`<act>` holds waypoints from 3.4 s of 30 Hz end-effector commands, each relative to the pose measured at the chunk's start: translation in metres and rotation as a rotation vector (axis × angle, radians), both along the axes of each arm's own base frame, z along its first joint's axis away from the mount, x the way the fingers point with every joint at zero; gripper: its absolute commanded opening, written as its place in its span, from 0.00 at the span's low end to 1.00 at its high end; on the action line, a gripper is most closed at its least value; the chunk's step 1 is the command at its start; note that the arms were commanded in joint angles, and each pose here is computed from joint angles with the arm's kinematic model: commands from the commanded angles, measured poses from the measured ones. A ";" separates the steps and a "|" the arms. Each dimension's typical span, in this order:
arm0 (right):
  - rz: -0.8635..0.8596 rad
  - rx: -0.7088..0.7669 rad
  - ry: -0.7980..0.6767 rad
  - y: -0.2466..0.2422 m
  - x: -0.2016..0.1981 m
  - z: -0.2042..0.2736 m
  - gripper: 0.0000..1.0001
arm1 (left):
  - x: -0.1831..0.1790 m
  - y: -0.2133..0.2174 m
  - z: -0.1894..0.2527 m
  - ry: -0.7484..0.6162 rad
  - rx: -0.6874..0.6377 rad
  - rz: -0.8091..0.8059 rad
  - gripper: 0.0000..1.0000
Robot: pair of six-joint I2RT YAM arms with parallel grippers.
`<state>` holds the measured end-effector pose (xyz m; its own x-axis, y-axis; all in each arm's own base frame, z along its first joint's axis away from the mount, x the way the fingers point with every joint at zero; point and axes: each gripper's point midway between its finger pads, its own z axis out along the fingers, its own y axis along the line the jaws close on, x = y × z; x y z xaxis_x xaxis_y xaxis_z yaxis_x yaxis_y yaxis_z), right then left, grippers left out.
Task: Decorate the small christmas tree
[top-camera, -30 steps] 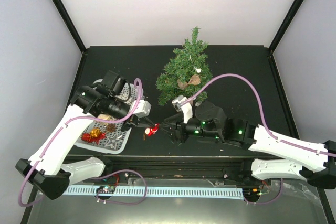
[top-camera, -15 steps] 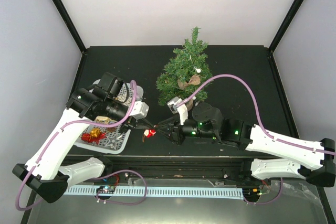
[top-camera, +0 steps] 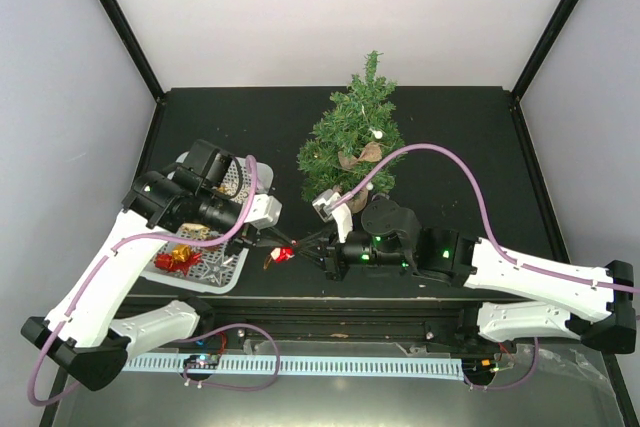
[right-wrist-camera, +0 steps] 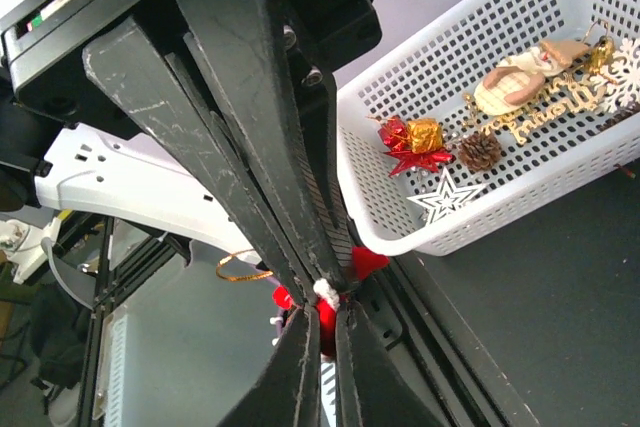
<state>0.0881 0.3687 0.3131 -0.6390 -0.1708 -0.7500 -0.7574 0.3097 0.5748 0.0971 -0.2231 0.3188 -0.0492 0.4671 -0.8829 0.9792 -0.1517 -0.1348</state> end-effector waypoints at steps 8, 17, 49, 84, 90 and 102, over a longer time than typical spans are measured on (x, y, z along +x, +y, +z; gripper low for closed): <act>-0.052 0.068 -0.022 0.000 0.007 0.017 0.01 | -0.007 -0.003 0.012 -0.026 -0.072 -0.033 0.12; -0.138 0.068 -0.039 -0.011 0.019 0.018 0.01 | 0.011 -0.006 0.008 -0.044 -0.044 0.049 0.99; -0.918 -0.015 -0.052 -0.231 0.209 0.071 0.01 | 0.205 0.039 0.027 0.017 -0.028 0.673 0.99; -0.728 -0.035 -0.017 -0.178 0.244 0.057 0.01 | 0.223 0.035 0.001 0.099 -0.027 0.647 0.99; -0.715 -0.052 0.000 -0.175 0.241 0.046 0.01 | 0.223 0.034 -0.001 0.105 -0.030 0.637 0.99; -0.683 -0.062 -0.002 -0.168 0.236 0.042 0.01 | 0.222 0.033 -0.005 0.122 -0.029 0.635 0.99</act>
